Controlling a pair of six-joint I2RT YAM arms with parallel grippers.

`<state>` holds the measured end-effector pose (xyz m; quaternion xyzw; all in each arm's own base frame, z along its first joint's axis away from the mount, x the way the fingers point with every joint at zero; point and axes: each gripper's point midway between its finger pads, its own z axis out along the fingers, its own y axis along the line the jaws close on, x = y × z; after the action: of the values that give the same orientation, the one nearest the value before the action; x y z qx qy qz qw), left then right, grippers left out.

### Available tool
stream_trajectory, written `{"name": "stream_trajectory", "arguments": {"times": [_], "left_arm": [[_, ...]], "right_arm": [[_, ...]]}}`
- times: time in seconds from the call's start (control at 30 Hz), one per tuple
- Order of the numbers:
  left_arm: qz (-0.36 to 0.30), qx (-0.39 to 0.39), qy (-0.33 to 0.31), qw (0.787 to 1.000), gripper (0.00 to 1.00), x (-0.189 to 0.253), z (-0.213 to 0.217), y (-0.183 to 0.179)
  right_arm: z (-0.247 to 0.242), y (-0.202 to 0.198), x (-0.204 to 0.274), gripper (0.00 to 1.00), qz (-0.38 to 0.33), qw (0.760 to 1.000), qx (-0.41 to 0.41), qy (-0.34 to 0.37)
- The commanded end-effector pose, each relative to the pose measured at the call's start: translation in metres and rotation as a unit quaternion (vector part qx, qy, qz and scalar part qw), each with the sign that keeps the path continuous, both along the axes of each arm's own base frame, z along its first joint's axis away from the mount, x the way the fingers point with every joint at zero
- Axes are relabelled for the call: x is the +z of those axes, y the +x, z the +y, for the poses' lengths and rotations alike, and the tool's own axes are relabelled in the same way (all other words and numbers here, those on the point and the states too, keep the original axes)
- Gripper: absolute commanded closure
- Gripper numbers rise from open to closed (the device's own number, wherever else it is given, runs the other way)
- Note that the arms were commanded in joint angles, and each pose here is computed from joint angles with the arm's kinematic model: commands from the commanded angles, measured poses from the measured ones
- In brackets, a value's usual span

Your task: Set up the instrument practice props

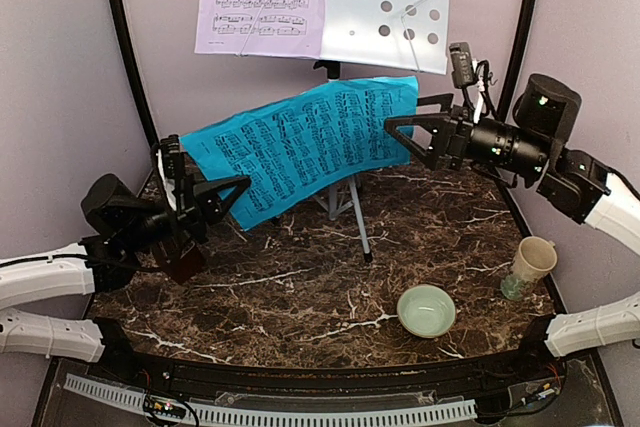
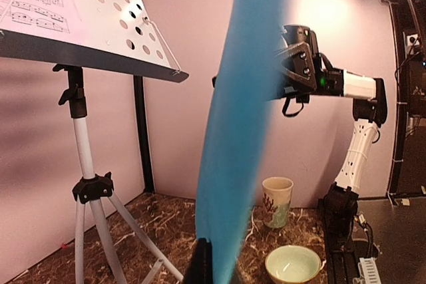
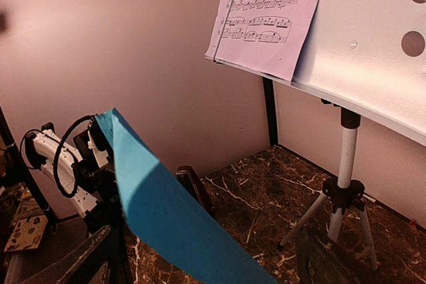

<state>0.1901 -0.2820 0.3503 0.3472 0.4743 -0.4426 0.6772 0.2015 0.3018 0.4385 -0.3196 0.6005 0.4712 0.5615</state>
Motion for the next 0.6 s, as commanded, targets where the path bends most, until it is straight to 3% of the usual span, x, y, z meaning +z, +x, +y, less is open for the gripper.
{"name": "stream_trajectory", "arguments": {"times": [0.0,0.27,0.57], "left_arm": [[0.082,-0.006,0.159,0.984,1.0,-0.049,0.0,-0.005],[0.141,-0.023,0.281,0.949,1.0,-0.072,0.005,-0.015],[0.126,-0.102,0.348,0.924,1.0,-0.073,-0.023,-0.032]], "right_arm": [[-0.008,0.011,-0.017,0.01,-0.026,0.993,-0.037,-0.108],[-0.01,0.026,-0.028,0.0,-0.076,0.971,-0.059,-0.219],[0.044,-0.019,-0.053,0.11,-0.135,0.942,0.077,-0.299]]}}
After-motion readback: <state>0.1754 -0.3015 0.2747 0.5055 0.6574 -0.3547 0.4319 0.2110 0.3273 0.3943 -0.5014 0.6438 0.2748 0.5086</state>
